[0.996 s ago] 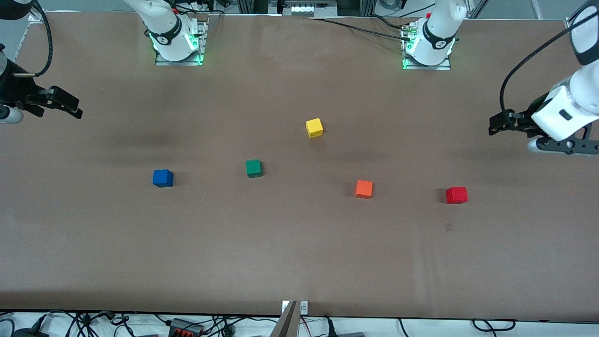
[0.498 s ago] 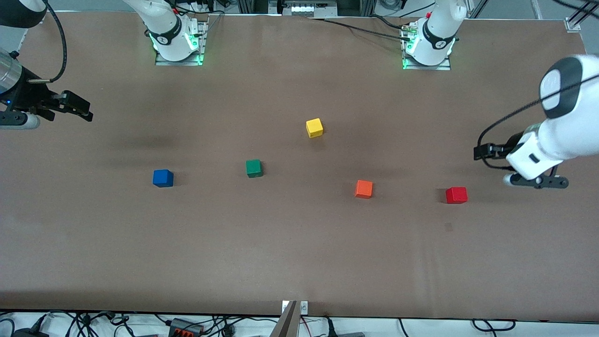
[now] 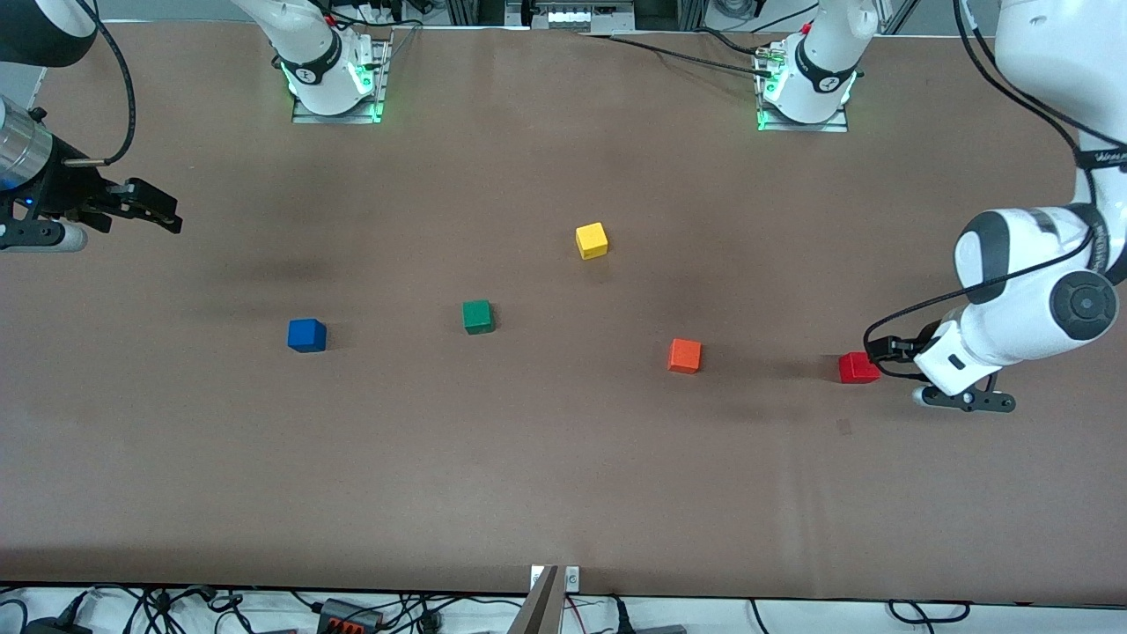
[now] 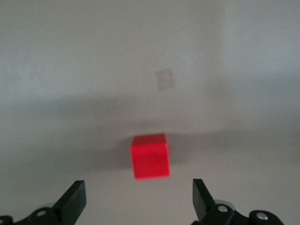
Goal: Pass red block to right arm, stack on blue
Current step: 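Lower the left gripper over the red cube and close on it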
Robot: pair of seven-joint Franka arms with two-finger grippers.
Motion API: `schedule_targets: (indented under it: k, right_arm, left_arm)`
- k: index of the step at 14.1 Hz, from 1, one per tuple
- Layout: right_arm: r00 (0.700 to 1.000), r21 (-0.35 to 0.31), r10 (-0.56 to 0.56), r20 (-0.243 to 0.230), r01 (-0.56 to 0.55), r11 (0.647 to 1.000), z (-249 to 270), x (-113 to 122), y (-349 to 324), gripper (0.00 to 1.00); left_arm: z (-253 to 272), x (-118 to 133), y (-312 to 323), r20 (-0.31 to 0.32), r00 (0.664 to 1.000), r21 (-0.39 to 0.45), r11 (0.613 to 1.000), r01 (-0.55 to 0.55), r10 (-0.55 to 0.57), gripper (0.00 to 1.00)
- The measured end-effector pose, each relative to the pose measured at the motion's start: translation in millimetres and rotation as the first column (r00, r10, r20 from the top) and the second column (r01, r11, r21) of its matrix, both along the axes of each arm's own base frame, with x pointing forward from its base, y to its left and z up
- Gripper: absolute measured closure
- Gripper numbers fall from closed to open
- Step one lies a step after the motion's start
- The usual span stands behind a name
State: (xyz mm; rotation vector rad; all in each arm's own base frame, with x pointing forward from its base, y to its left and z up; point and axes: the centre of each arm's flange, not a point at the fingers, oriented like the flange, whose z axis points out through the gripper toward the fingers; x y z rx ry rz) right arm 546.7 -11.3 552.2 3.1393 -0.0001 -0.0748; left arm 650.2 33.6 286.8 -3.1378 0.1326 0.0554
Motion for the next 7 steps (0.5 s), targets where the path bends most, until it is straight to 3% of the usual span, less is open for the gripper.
schedule_targets:
  k: [5,7]
  right_arm:
    - [1.0,0.004,0.013,-0.005,-0.013,1.0,-1.6,0.3,8.0,0.0]
    - [0.999,0.037,0.032,-0.019,-0.031,0.999,-8.6,2.1,25.0,0.0]
  left_arm:
    - [-63.0,-18.0,-0.2,0.088,0.996,0.007,1.0,0.02,-0.02,0.0]
    - [-86.2,-24.7,-2.3,0.097,0.995,0.006,1.0,0.024,-0.025,0.0]
